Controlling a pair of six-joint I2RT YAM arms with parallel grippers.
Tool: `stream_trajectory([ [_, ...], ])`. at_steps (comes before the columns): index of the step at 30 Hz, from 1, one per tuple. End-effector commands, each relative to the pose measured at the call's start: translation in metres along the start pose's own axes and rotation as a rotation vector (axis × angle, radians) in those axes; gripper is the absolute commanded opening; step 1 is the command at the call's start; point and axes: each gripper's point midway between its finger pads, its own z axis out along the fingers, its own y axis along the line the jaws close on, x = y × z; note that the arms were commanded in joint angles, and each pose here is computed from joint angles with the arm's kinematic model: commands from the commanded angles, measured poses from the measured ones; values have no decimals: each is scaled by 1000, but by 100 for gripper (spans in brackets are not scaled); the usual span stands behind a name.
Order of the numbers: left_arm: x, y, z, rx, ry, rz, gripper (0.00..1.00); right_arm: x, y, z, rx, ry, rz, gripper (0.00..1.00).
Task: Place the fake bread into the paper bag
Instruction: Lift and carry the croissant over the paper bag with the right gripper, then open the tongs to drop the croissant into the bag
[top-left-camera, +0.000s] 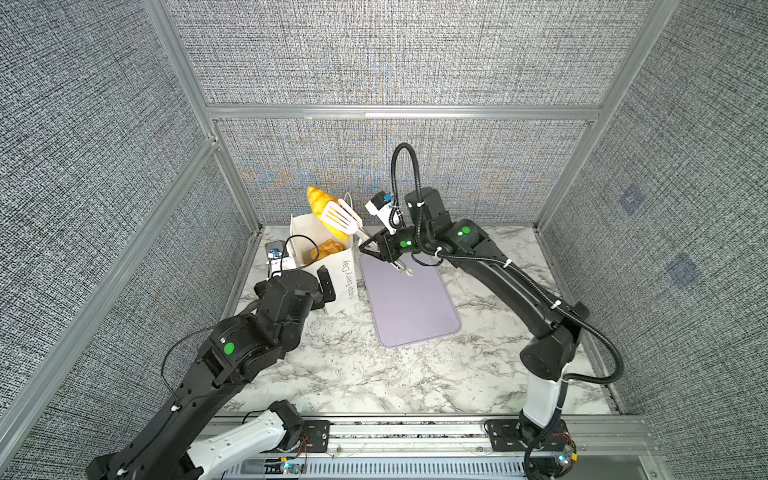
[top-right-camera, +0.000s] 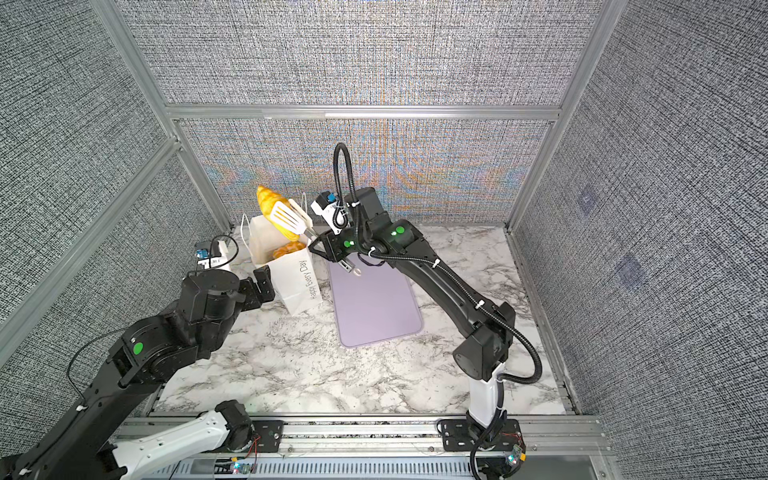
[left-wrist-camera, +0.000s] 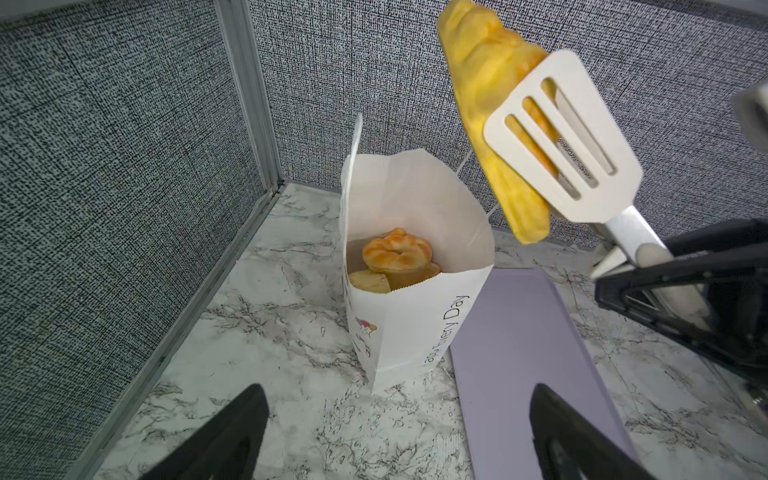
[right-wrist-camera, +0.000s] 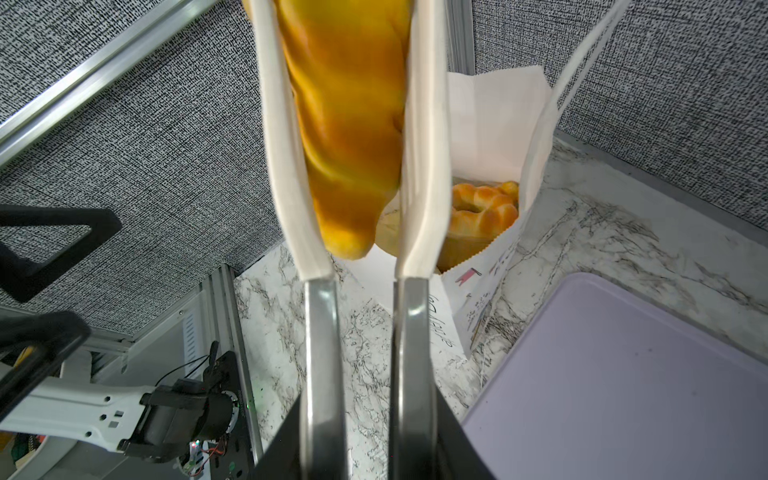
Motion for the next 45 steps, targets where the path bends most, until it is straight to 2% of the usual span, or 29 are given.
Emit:
stream_trajectory([
  [1,4,4,1,-18,12,5,100,-13,0,10,-11,-45,6,34],
  [15,13,9,10,-29,43,3,100,7,-32,49,79,43,52,36],
  [24,11,-6,20,23,62,24,99,22,-48,55,147,111,58,48],
  [35,12,-11,25,46,80,10,99,9,-37,44,124,79,35,62],
  [45,-2,-22,28,75,48,12,99,-10,-14,12,82,4,-52,62],
])
